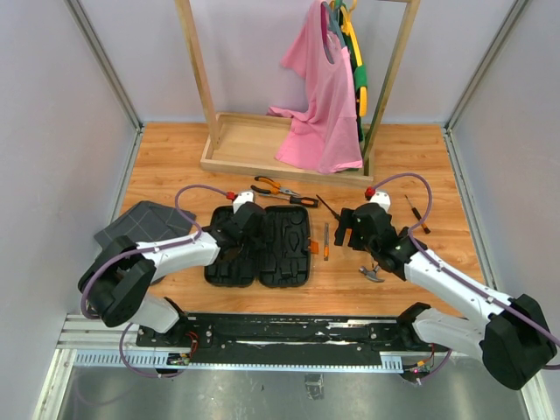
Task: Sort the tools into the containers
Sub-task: Open the storage box at the center of the board.
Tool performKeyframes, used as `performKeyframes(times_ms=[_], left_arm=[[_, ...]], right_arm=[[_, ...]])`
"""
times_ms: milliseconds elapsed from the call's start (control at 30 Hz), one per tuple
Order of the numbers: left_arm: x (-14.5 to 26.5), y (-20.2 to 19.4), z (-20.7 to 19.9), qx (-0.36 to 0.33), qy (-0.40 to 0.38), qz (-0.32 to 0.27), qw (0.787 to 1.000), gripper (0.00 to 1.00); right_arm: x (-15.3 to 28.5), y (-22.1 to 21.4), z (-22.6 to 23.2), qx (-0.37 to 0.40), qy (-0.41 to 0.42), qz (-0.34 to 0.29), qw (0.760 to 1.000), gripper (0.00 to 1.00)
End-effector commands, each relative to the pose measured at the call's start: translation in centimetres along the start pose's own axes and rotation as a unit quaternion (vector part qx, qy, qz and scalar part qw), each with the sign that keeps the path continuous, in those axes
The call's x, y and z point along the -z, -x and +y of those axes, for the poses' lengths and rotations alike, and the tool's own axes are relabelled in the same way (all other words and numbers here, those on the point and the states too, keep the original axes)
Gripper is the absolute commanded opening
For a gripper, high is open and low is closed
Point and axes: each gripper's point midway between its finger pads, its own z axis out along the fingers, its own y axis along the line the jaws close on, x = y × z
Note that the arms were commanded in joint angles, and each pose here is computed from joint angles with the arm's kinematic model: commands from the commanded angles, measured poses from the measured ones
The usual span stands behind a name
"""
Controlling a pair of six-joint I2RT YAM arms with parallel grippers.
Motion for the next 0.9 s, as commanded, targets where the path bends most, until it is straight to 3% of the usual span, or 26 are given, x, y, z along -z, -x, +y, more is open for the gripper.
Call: performKeyframes(times_ms=[0, 267, 400, 633, 867], left_arm=[[0.7, -4.6, 5.0, -0.016, 0.095, 0.067, 0.993, 0.39], [1.3, -2.4, 2.7, -0.012, 0.05, 0.041, 0.998, 0.6], [1.9, -0.3, 0.9, -0.012, 0.018, 0.018, 1.0, 0.65], [3.0, 3.1, -1.3, -0.009, -0.026, -0.029, 0.999, 0.67], [3.5, 5.1, -0.3, 0.018, -0.035, -0.055, 0.998, 0.7]], right_arm=[[-0.2, -0.2, -0.7, -0.007, -0.016, 0.004, 1.0, 0.88], [0.1, 0.3, -0.5, -0.006, -0.009, -0.004, 1.0, 0.89], [0.1, 0.7, -0.1, -0.002, 0.004, -0.012, 1.0, 0.9], [0.5, 1.9, 0.3, 0.052, 0.021, -0.033, 0.998, 0.99], [0.4, 2.4, 0.4, 0.097, 0.03, -0.042, 0.994, 0.98]])
